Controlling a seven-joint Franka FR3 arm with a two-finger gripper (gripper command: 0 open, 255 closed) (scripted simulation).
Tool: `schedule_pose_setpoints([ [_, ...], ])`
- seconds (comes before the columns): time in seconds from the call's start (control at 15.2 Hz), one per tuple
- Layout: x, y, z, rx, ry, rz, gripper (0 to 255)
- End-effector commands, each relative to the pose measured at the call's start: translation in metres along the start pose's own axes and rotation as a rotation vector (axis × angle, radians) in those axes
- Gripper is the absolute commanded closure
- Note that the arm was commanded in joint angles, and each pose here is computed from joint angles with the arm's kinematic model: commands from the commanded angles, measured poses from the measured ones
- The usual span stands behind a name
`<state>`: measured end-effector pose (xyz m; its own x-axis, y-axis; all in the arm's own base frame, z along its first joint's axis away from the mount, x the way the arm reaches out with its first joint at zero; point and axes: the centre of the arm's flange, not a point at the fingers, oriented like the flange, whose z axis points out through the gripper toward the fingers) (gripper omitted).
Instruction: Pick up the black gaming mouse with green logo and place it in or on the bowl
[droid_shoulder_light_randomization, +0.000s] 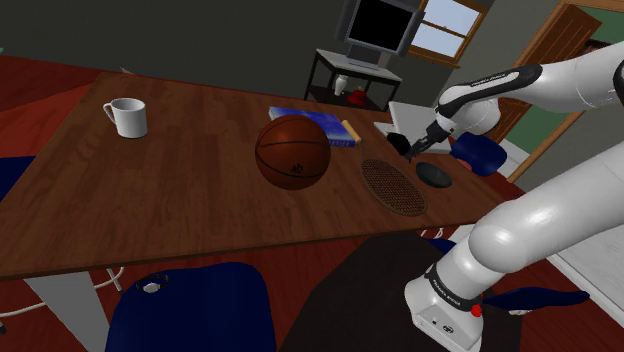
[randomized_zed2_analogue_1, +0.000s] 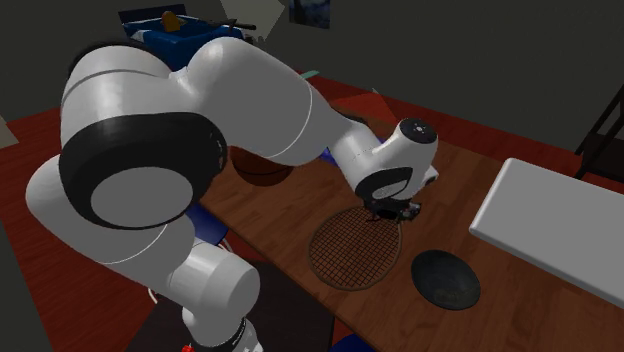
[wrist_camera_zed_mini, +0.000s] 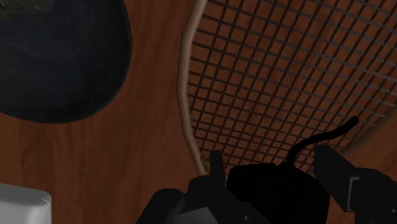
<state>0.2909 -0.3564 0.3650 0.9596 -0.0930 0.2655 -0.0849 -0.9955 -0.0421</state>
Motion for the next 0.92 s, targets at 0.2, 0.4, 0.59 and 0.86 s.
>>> schedule_pose_setpoints([
  [0.2,-0.037,0.054,-0.013,0.000,0.000,-0.002,255],
  [0.4,-0.060,0.085,-0.021,0.000,0.000,-0.002,255],
  [0.59,-0.084,0.116,-0.028,0.000,0.000,-0.002,255],
  [0.86,-0.115,0.158,-0.038,0.000,0.000,-0.002,255],
])
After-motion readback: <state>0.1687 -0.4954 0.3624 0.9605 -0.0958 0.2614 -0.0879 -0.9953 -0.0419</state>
